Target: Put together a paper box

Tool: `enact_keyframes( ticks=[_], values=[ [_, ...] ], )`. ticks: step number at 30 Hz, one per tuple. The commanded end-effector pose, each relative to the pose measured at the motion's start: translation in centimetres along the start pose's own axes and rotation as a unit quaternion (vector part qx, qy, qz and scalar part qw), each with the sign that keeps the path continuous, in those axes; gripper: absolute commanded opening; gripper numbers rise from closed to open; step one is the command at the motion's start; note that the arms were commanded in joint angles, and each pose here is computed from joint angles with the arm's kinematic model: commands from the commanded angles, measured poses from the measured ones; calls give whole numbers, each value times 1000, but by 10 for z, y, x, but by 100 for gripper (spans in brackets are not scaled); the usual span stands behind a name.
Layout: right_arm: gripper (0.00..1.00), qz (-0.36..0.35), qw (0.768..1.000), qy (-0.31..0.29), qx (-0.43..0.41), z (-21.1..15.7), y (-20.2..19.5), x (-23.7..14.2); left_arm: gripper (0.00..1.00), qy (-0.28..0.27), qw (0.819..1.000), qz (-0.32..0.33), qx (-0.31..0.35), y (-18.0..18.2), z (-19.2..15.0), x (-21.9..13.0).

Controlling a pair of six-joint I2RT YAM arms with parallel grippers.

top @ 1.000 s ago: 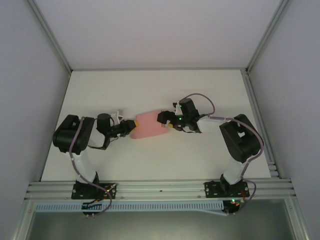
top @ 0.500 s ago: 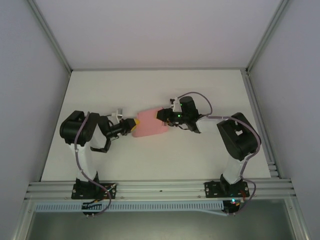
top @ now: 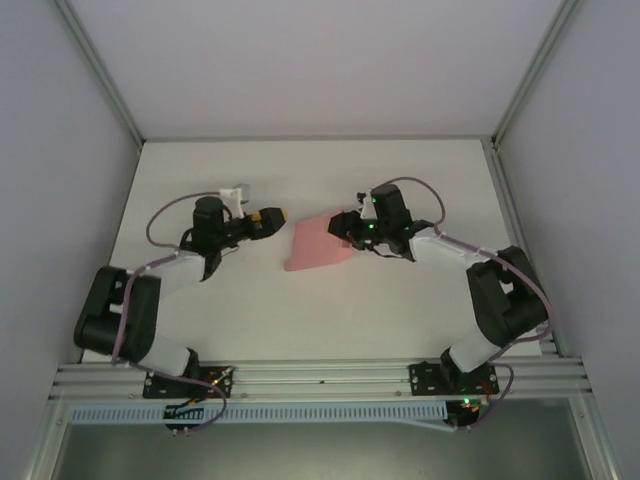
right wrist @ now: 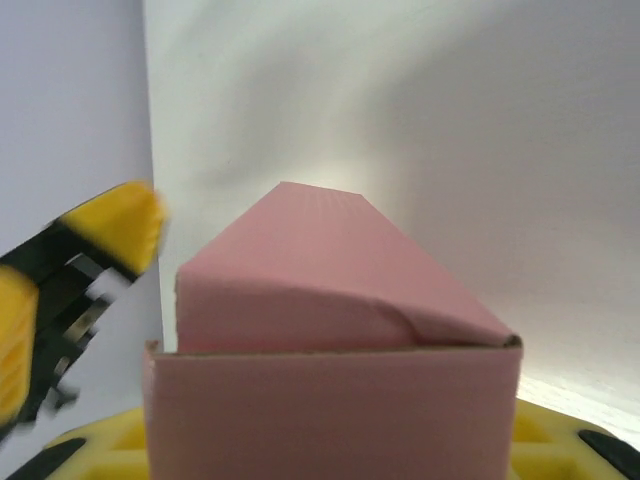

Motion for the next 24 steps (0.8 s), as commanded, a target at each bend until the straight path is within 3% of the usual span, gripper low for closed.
enact_keyframes(
  ticks=[1,8,13,17,24],
  values=[
    [38,-37,990,41,128,10,-5,-11,100,30,965,125,229,-33,-7,-12],
    [35,-13,948,147,281,24,-18,-9,100,14,903,33,427,-103,-25,-20],
    [37,-11,932,177,315,28,-20,-10,100,44,859,6,509,-126,-43,-17],
    [37,-10,927,192,321,28,-14,-15,100,89,846,9,525,-125,-50,-6],
    [34,-7,920,217,325,21,-11,-21,100,105,837,34,536,-118,-57,2]
  ],
)
Point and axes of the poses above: each hand's point on the last joint's axis, 136 mm out from that joint toward the fingers, its own x axis out along the fingers, its own y axis along the line the jaws close on, z = x × y, the point moved 10 cm from there along -x, back along the fingers, and after that the axes turned 5 degrees about x, right-handed, at the moved point
